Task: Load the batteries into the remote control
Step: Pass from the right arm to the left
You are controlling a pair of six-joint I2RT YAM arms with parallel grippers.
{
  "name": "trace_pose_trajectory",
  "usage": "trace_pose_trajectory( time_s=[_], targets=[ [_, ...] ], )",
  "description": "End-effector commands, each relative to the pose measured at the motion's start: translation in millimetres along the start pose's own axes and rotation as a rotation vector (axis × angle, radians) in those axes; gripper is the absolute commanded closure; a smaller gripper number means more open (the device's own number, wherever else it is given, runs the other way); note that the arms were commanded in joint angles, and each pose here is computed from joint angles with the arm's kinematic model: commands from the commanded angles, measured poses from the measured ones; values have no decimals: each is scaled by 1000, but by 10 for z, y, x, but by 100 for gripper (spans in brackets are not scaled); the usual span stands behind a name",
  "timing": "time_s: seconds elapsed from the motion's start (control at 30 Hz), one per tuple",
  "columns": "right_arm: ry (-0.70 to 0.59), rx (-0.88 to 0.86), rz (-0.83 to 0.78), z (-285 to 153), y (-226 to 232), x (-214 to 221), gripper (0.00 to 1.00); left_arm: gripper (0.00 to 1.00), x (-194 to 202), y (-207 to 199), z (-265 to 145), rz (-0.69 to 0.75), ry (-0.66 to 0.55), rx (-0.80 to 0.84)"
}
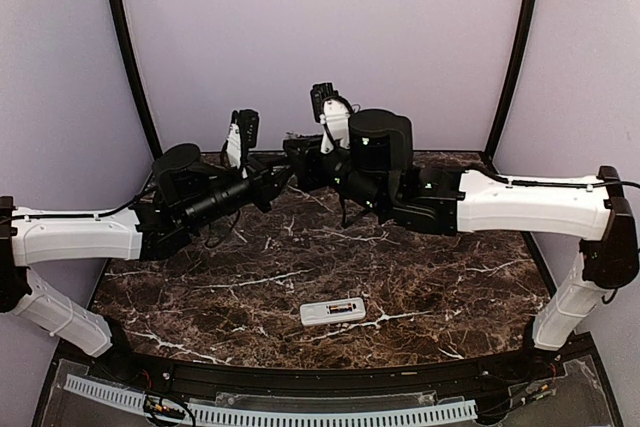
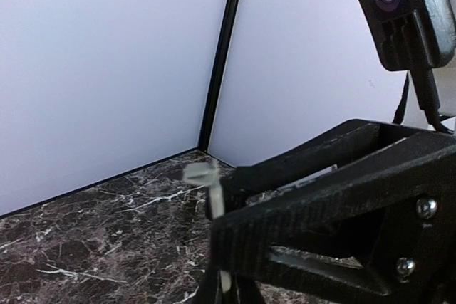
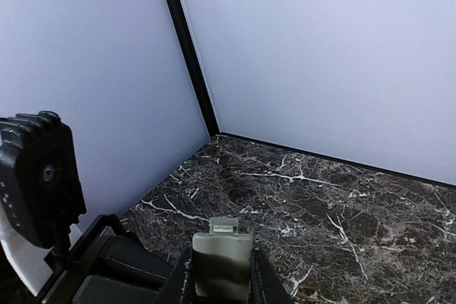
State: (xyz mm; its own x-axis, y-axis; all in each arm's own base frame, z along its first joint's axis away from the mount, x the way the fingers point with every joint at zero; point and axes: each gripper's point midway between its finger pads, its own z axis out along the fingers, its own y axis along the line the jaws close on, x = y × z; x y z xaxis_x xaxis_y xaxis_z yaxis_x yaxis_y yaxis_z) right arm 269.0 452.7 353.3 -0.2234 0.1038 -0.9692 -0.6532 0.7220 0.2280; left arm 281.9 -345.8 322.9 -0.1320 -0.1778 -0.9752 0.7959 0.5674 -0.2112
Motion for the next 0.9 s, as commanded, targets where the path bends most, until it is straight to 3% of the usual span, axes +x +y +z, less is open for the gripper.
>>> trace_pose_trajectory(
  time_s=[0.0,0.17,0.3,0.4,0.5,0.67,0.87],
  targets=[
    [19,-55,39,-49,121,103,87,100,-246,24,-82,46,-81,-27],
    [15,-69,21,-93,129,73,81,100,-235,50,-169,68,-82,-45],
    [-5,-88,-70,-231,93,-86,65,100,-234,31,-267,96,-68,-43],
    [-23,-197,-178,-506,73,-299,56,100,-175,-14,-355,122,-27,-21],
    [52,-408,-265,-859,90,-360,46,100,-114,-241,-469,181,45,102],
    [212,-693,-399,-1400,242,-143,40,100,59,-715,-663,214,187,390],
    [247,-821,-374,-1504,370,-76,37,100,62,-976,-733,186,244,557]
  ],
)
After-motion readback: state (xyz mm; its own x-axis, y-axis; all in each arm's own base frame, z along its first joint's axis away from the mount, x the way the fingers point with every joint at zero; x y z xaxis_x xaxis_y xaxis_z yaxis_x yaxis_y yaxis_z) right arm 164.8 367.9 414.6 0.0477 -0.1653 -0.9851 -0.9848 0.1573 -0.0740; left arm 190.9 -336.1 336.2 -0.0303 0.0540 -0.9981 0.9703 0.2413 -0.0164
